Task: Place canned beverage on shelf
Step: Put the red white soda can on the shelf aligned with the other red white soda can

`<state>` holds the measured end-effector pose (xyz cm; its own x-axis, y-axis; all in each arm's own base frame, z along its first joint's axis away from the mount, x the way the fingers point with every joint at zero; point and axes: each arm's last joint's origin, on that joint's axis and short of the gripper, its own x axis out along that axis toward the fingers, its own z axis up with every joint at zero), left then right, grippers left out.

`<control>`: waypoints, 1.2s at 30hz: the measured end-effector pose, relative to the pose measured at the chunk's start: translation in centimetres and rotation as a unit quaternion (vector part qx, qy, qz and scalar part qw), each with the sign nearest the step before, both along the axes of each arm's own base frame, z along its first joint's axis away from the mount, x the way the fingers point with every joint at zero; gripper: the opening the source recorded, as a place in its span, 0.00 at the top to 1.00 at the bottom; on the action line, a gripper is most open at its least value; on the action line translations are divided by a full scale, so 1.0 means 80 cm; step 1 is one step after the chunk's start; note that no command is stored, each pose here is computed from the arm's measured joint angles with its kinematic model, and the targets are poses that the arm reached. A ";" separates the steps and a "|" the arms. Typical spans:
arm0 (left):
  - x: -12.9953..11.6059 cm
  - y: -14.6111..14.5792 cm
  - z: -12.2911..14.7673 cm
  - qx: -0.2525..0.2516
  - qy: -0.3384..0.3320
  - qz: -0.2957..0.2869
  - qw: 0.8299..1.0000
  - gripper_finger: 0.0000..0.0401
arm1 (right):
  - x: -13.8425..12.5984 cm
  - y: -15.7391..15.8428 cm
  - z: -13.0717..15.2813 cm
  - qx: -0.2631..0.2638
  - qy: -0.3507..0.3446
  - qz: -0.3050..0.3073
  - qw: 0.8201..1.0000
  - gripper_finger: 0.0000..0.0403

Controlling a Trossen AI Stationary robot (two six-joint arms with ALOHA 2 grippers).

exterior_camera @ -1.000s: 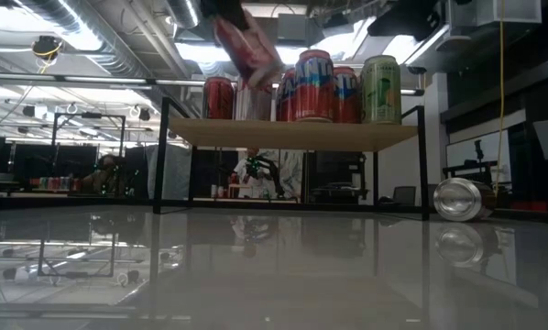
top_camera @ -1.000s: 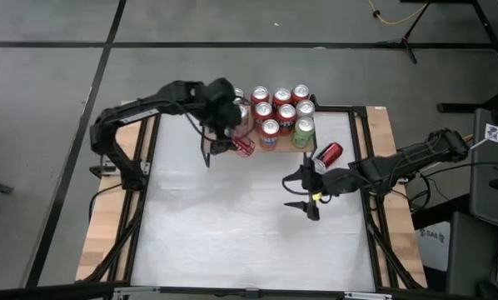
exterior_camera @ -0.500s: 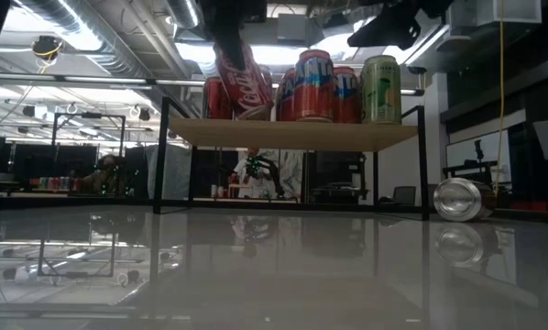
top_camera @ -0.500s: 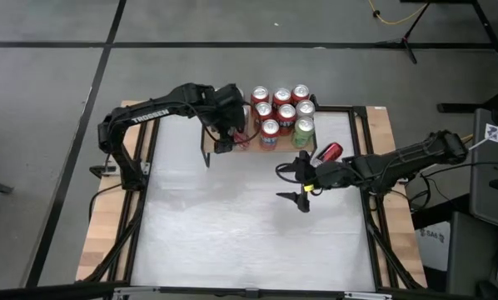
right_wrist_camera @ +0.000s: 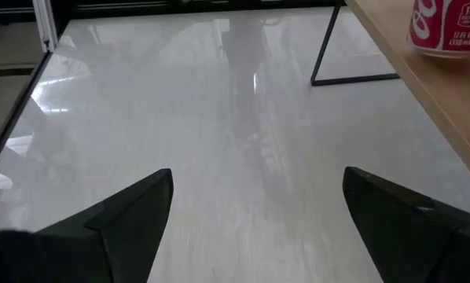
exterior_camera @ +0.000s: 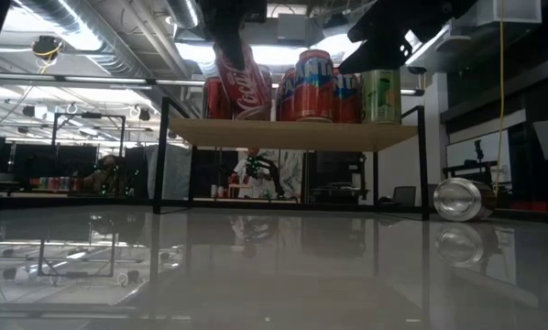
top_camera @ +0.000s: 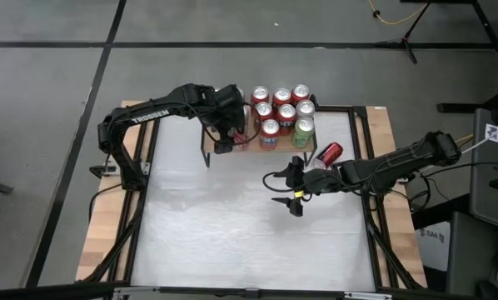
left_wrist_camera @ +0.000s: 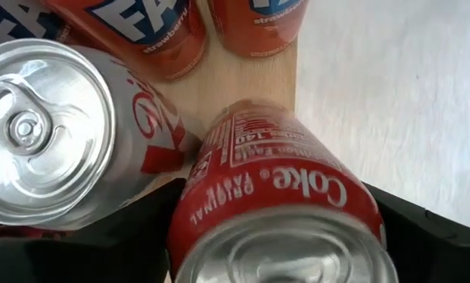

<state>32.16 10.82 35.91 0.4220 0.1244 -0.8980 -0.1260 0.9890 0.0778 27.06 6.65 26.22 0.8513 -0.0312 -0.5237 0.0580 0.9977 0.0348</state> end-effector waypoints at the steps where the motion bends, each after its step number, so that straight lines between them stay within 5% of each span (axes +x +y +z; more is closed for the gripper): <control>1: 0.000 0.000 0.000 0.001 0.000 0.000 1.000 0.20 | 0.000 0.000 0.000 0.000 0.000 0.000 1.000 0.11; 36: 0.010 -0.005 0.004 0.031 -0.028 0.014 0.999 0.19 | 0.000 0.000 0.000 0.000 0.000 0.000 1.000 0.11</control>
<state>32.95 10.38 36.25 0.4676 0.1909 -0.8631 -0.1589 0.9787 0.1303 27.06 6.66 26.21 0.8509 -0.0306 -0.5244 0.0574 0.9977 0.0350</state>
